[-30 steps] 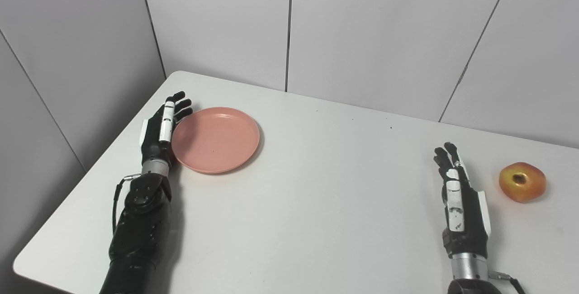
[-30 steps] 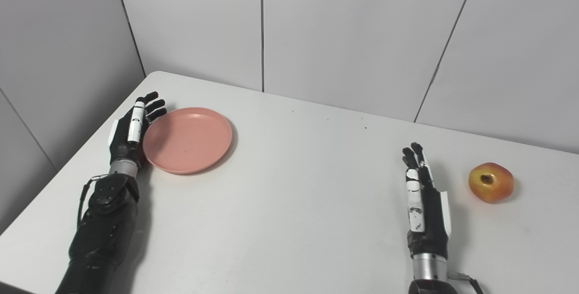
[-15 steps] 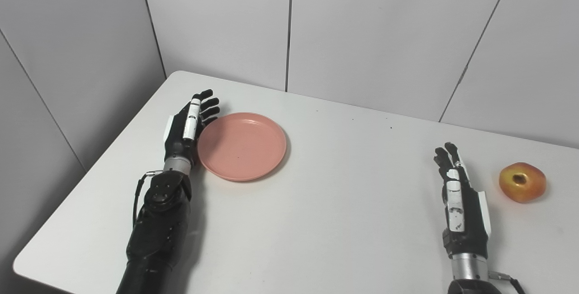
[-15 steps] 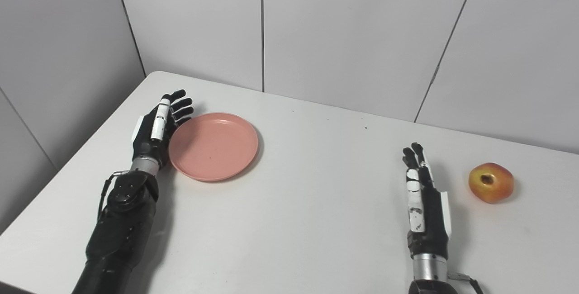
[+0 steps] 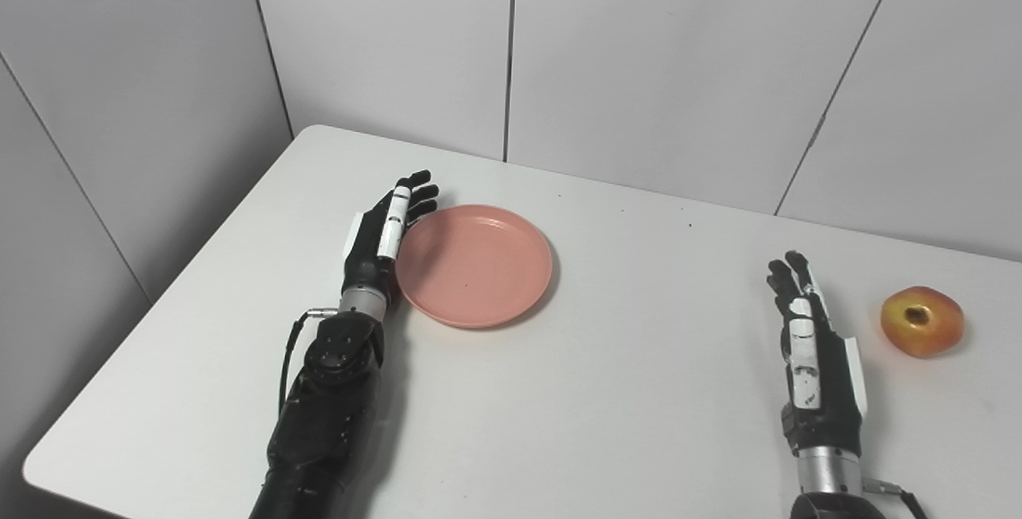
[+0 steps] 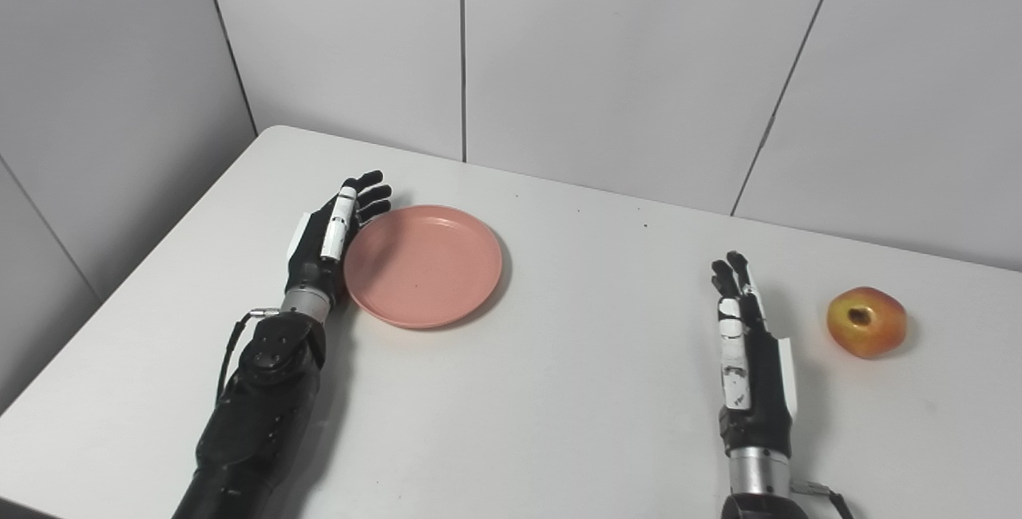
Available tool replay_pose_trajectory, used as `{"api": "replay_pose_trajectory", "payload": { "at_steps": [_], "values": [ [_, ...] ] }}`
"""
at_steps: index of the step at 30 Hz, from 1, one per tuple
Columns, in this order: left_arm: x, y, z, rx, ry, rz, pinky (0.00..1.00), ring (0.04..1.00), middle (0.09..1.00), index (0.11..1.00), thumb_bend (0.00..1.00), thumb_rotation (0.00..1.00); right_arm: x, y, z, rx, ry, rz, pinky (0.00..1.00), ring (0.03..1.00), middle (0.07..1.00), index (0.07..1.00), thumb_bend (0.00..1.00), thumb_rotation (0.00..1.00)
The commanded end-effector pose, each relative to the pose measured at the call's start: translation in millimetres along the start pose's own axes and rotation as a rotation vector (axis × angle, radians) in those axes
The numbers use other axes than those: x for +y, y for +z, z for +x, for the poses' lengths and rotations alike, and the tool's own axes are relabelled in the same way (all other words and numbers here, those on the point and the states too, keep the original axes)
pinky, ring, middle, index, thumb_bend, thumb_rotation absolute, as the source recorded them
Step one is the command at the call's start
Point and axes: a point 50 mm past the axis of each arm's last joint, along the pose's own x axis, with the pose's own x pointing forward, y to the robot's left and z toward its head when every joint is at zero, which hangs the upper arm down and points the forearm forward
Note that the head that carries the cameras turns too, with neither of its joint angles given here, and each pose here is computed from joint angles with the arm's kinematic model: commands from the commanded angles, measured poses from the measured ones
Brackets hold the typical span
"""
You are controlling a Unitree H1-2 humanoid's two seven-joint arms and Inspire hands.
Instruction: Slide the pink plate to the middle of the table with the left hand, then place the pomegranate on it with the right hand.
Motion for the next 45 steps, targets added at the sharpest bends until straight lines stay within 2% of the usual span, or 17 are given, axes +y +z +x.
{"api": "replay_pose_trajectory", "payload": {
  "at_steps": [1,6,19,35,45],
  "values": [
    [-16.6,24.9,9.9,-0.099,-0.033,0.004,0.81,0.829,0.818,0.800,0.26,1.00,-8.7,-17.2,-16.0,0.043,-0.018,-0.002,0.99,0.931,0.909,0.932,0.58,1.00],
    [-29.5,22.1,7.3,-0.096,-0.048,0.019,0.80,0.815,0.807,0.784,0.25,0.96,-9.1,-16.9,-16.4,0.040,-0.016,-0.010,1.00,0.934,0.910,0.936,0.57,1.00],
    [-51.3,23.5,-1.5,-0.119,-0.102,0.037,0.81,0.829,0.828,0.807,0.24,1.00,-3.5,-13.5,-17.2,0.054,-0.026,-0.018,0.98,0.930,0.905,0.927,0.59,1.00],
    [-74.4,29.8,-17.3,-0.103,-0.201,0.068,0.82,0.848,0.853,0.830,0.26,1.00,10.8,-7.4,-14.8,0.050,-0.039,-0.016,0.95,0.915,0.901,0.923,0.59,0.99],
    [-85.0,31.6,-28.2,-0.077,-0.245,0.069,0.84,0.860,0.857,0.843,0.26,1.00,19.0,-3.4,-13.4,0.057,-0.027,-0.032,0.98,0.932,0.910,0.926,0.63,1.00]
  ]
}}
